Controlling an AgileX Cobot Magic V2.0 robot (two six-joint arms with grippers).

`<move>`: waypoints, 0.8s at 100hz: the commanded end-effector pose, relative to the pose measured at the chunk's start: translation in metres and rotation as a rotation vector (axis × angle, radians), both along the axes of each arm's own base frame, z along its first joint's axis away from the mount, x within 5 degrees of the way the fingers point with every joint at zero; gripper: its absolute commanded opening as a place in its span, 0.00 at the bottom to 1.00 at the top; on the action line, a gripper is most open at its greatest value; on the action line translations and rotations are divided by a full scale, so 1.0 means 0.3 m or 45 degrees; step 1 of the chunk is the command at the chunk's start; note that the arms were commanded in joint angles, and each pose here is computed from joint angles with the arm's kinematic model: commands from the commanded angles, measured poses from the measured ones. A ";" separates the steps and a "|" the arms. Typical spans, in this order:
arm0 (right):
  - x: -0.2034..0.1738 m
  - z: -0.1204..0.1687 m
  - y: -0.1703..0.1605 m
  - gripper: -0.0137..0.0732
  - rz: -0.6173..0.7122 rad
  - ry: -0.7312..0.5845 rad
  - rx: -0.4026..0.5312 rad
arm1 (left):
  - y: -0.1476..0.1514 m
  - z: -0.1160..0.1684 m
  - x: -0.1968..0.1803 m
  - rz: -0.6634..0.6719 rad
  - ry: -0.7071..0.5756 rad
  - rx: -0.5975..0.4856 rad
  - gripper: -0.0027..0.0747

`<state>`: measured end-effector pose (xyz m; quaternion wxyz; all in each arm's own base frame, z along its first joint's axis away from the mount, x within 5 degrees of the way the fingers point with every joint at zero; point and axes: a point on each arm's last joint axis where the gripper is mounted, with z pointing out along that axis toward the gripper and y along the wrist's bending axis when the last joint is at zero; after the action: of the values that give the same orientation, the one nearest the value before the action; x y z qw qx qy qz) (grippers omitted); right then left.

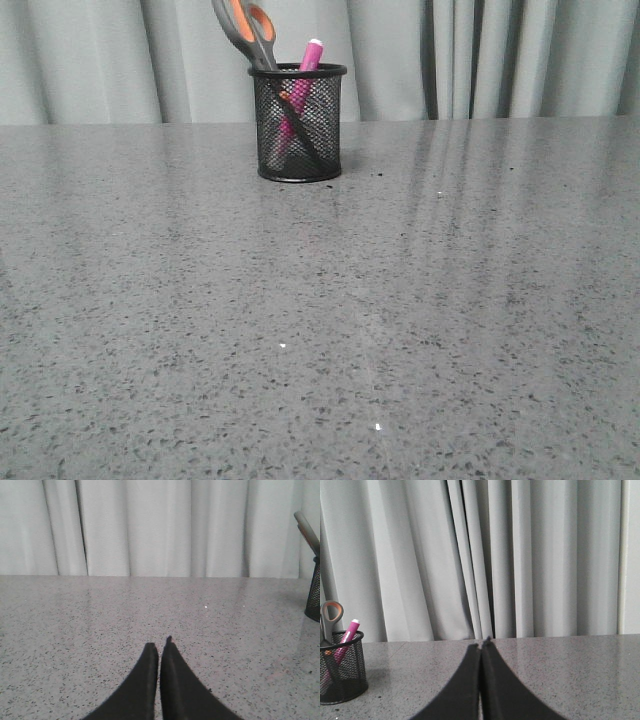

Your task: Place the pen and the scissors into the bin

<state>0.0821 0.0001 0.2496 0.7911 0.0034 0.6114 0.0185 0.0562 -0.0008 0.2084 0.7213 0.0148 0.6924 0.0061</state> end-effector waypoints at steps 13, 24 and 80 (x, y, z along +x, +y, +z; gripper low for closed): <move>-0.003 0.023 -0.013 0.08 -0.088 -0.081 -0.088 | 0.002 -0.023 -0.003 0.009 -0.073 -0.022 0.01; -0.010 0.008 -0.012 0.08 -0.101 -0.016 -0.157 | 0.002 -0.023 -0.003 0.009 -0.073 -0.022 0.01; -0.090 -0.162 -0.009 0.08 -0.113 0.286 -0.225 | 0.002 -0.023 -0.003 0.009 -0.073 -0.022 0.01</move>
<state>0.0567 -0.0024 0.2037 0.7076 -0.0370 0.7025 -0.0663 0.0562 -0.0009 0.2080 0.7199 0.0149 0.6939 0.0060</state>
